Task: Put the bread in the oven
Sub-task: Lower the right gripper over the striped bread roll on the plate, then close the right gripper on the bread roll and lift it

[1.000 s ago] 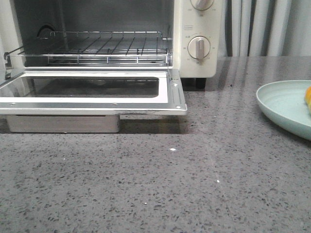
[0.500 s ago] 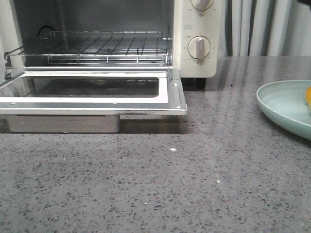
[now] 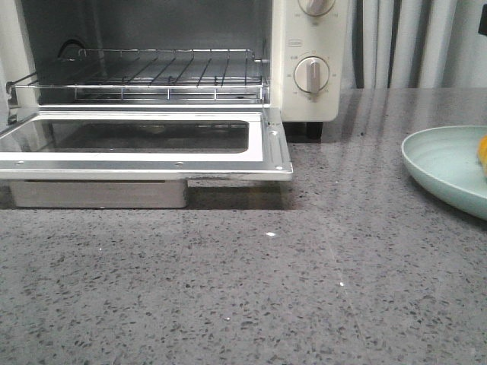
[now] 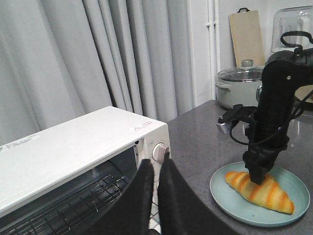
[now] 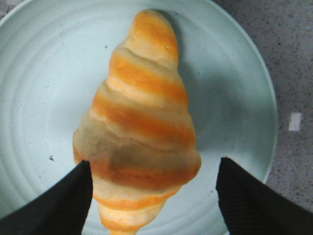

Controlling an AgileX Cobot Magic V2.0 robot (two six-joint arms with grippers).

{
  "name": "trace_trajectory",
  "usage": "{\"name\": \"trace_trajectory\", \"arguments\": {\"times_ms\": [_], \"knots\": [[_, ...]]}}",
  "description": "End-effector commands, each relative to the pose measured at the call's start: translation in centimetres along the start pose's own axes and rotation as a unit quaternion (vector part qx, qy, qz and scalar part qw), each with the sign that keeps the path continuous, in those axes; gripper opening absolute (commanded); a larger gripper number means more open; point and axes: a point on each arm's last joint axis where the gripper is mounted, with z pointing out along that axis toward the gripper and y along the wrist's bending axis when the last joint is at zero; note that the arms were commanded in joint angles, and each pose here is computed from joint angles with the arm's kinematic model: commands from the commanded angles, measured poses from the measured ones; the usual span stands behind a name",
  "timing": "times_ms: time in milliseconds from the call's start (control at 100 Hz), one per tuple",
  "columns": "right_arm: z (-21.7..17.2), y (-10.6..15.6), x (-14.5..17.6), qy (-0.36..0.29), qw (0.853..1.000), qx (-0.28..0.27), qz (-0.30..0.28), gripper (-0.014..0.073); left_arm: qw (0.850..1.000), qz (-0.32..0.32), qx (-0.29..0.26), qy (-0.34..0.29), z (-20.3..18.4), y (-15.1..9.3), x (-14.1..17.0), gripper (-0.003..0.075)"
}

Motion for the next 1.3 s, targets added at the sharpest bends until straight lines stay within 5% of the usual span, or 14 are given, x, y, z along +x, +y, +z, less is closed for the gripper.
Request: {"name": "trace_trajectory", "arguments": {"times_ms": [0, 460, 760, 1080, 1290], "knots": [[-1.1, -0.3, -0.5, -0.031, 1.000, 0.000, 0.000, 0.0479, 0.999, -0.002, 0.009, -0.053, -0.3, -0.1, -1.7, -0.0020], [0.2, 0.1, -1.1, -0.012, 1.000, -0.007, 0.001, 0.0463, 0.999, -0.002, 0.009, -0.053, -0.3, -0.1, -1.7, -0.0020], [0.2, 0.2, -1.0, -0.006, 1.000, -0.015, 0.004, 0.0217, 0.999, -0.001, 0.008, -0.053, -0.3, -0.1, -1.7, -0.0020], [3.6, 0.5, 0.1, 0.053, 0.999, -0.010, -0.002, 0.0124, 0.998, -0.001, 0.008, -0.055, -0.4, 0.0, -1.7, -0.0020], [3.7, 0.5, 0.0, 0.045, 0.999, -0.011, -0.002, -0.0073, 0.998, -0.001, 0.008, -0.055, -0.4, 0.0, -1.7, -0.0020]]}}
